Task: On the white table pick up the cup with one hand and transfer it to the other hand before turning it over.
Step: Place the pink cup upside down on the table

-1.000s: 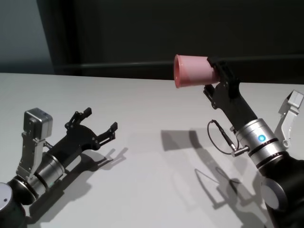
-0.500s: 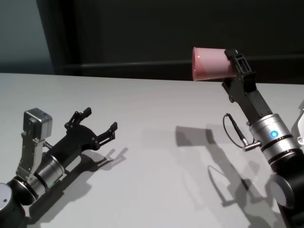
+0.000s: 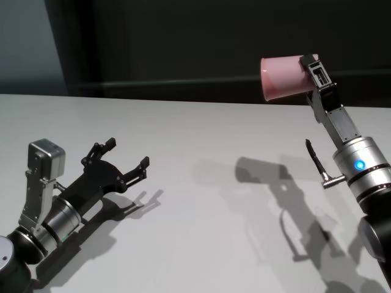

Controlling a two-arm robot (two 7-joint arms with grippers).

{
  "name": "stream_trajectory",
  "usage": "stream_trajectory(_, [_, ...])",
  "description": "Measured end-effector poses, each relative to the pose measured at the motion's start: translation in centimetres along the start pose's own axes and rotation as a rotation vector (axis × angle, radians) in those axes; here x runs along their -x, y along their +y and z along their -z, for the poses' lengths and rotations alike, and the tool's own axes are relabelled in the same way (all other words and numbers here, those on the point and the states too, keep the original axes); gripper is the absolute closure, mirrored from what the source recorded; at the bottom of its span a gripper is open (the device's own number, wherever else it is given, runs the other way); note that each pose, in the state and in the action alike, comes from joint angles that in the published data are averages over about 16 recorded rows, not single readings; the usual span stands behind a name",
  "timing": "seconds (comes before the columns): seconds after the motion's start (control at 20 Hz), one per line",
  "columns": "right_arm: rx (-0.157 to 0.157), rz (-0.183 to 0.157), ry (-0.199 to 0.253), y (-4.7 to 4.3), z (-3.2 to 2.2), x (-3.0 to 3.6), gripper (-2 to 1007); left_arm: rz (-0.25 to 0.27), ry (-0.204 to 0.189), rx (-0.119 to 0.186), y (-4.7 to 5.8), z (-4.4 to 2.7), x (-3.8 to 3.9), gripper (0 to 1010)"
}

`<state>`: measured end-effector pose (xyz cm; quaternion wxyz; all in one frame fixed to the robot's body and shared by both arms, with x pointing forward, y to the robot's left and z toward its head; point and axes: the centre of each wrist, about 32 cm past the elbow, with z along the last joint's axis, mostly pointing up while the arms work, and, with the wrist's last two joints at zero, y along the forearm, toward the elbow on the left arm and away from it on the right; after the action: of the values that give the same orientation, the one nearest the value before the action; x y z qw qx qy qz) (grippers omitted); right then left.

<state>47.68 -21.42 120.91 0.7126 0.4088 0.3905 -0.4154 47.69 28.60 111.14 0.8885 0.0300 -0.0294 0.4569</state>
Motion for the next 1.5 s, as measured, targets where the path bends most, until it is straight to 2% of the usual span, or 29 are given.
stream_trajectory(0.3, [0.012,0.050,-0.203,0.19,-0.42,1.26,248,0.000,0.000,0.001,0.0,-0.01,0.00,9])
stream_trajectory(0.65, [0.064,0.112,-0.432,0.58,-0.52,2.53,248,0.000,0.000,0.001,0.0,-0.02,-0.01,9])
stream_trajectory(0.85, [0.118,0.143,-0.547,0.87,-0.40,2.95,248,0.000,0.000,0.001,0.0,-0.02,-0.01,9])
stream_trajectory(1.05, [0.187,0.166,-0.658,1.17,-0.16,3.18,248,0.000,-0.001,0.001,0.0,-0.02,-0.01,9])
stream_trajectory(1.3, [0.286,0.183,-0.781,1.50,0.31,3.21,248,0.000,-0.001,0.001,0.0,-0.02,-0.01,9])
stream_trajectory(1.5, [0.359,0.190,-0.864,1.66,0.73,3.11,248,0.000,-0.001,0.001,0.0,-0.02,-0.01,9])
